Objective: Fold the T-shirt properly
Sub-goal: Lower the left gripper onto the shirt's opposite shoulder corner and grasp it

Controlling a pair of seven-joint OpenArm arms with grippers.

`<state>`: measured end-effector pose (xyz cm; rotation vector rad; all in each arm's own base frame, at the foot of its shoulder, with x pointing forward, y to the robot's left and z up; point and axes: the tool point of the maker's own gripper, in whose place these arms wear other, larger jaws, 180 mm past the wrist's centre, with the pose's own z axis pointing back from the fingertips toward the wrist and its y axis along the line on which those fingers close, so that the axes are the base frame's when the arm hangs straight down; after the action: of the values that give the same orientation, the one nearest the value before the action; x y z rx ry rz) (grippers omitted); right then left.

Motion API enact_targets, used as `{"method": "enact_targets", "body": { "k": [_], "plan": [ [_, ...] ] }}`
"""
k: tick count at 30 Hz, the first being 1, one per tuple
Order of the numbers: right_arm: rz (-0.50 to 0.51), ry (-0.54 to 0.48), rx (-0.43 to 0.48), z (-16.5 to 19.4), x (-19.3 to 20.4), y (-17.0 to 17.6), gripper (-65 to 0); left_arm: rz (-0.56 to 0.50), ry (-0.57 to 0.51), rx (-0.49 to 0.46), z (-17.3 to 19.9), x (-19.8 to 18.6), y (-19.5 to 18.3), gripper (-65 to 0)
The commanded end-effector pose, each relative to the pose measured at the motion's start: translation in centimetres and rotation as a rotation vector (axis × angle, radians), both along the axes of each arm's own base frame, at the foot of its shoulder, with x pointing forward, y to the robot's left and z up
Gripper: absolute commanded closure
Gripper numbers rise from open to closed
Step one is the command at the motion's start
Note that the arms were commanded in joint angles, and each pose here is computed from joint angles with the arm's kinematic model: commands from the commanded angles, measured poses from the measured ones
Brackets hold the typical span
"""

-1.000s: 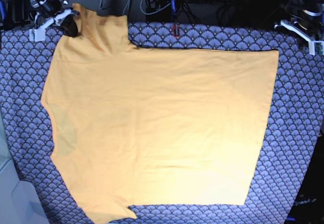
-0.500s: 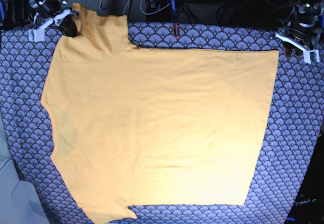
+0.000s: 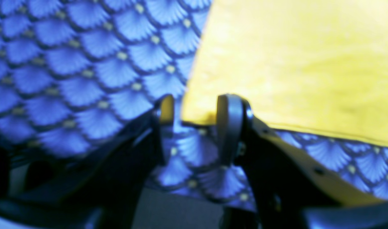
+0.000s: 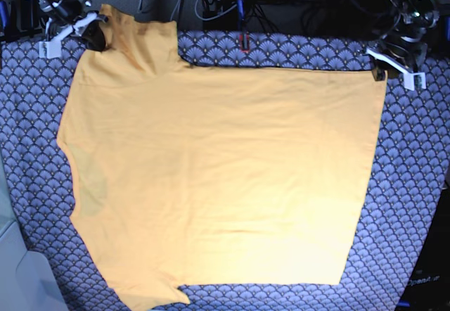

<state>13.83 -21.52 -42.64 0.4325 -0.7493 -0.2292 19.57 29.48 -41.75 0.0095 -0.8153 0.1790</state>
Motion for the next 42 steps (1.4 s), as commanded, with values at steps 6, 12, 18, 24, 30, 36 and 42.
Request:
{"method": "enact_targets", "body": {
  "k": [6, 12, 18, 24, 30, 36, 42],
  "plan": [
    [0.011, -0.027, -0.008, 0.7, 0.3, -0.3, 0.0, 0.012, -0.048, -0.005, 0.8, 0.7, -0.1, -22.5],
    [0.014, -0.025, -0.012, 0.7, 0.3, -0.5, 0.0, 0.016, -0.049, -0.006, 0.8, 0.6, 0.0, -22.5],
    [0.014, -0.025, -0.012, 0.7, 0.3, -0.5, 0.0, 0.119, -0.075, -0.002, 1.3, 0.0, 2.0, -22.5],
    [0.014, -0.024, -0.012, 0.7, 0.2, -0.5, 0.0, 0.129, -0.063, -0.025, 0.5, -0.1, 1.9, -22.5],
    [0.018, -0.022, -0.018, 0.7, 0.2, -0.7, 0.0, 0.141, -0.033, -0.08, -1.4, -0.3, 1.3, -22.5],
    [0.018, -0.022, -0.018, 0.7, 0.2, -0.7, 0.0, 0.143, -0.027, -0.094, -1.8, -0.2, 1.1, -22.5],
    [0.018, -0.024, -0.018, 0.7, 0.2, -0.7, 0.0, 0.143, -0.022, -0.1, -1.9, -0.3, 0.8, -22.2]
  ]
}}
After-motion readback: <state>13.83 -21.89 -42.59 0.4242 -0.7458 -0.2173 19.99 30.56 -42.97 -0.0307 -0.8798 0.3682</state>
